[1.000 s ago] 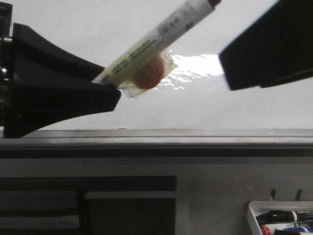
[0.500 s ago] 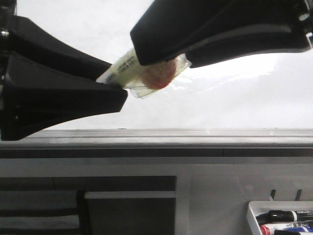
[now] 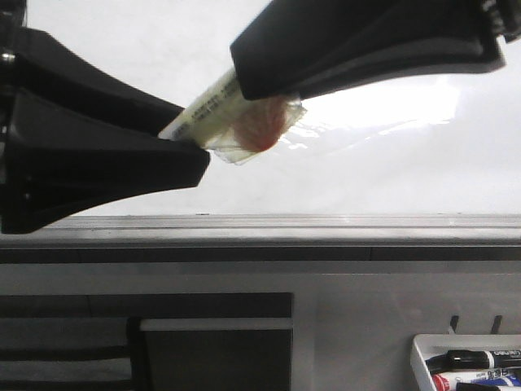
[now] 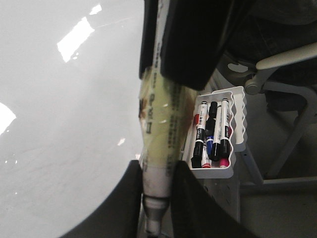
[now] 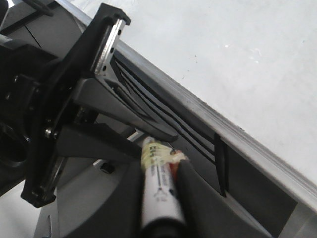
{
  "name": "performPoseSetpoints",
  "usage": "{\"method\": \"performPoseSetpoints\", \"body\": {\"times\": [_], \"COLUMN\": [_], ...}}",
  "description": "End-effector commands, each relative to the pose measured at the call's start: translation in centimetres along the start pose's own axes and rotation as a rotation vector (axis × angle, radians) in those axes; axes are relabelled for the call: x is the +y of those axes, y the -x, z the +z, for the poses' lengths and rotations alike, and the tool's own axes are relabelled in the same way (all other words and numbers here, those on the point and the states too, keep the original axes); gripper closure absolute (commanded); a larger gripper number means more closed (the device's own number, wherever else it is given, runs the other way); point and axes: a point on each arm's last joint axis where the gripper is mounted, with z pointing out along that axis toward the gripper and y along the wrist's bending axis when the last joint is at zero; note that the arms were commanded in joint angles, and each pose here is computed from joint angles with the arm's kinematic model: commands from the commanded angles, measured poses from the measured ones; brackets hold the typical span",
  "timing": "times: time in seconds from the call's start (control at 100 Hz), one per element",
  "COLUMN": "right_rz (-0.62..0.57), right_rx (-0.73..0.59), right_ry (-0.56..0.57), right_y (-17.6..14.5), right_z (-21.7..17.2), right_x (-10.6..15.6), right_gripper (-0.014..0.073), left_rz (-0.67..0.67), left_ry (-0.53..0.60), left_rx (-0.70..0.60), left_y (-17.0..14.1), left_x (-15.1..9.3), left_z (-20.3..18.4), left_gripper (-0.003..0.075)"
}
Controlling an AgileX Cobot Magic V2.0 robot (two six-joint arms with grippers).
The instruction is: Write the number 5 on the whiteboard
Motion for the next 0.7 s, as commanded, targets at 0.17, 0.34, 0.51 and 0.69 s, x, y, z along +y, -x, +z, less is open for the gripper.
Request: {"method": "performPoseSetpoints", "body": {"times": [0.17,0.34,0.51,0.69], "right_rz": [-0.002,0.026,0.047,0.066], "right_rx": [-0.154,-0.155,-0.164,-0.192], "right_ry": [-0.012,-0.011,-0.054,-0.106], "right_y": [2.2,2.2,2.5,4.1], "right_z": [-0.6,-0.6,-0.5,-0.3], "right_x": [0.0,0.0,-1.0,-2.1], "right_gripper": [0.0659,0.0659,0.0659,0.0659], "left_rz": [0.027,-0.061,-0.133,-0.294], "left_ry": [-0.005,0.063,0.177,0.344], "left_rx": [-0.103,-0.122,-0.106,-0.060], "left_y": [1.6,1.9,2.0,1.9], "left_x": [0.2,0.7,0.8,1.2], "left_z": [-0.1,-0.6,-2.6,-5.4], "left_gripper": [0.0538,0.0360,0.0366,0.0366]}}
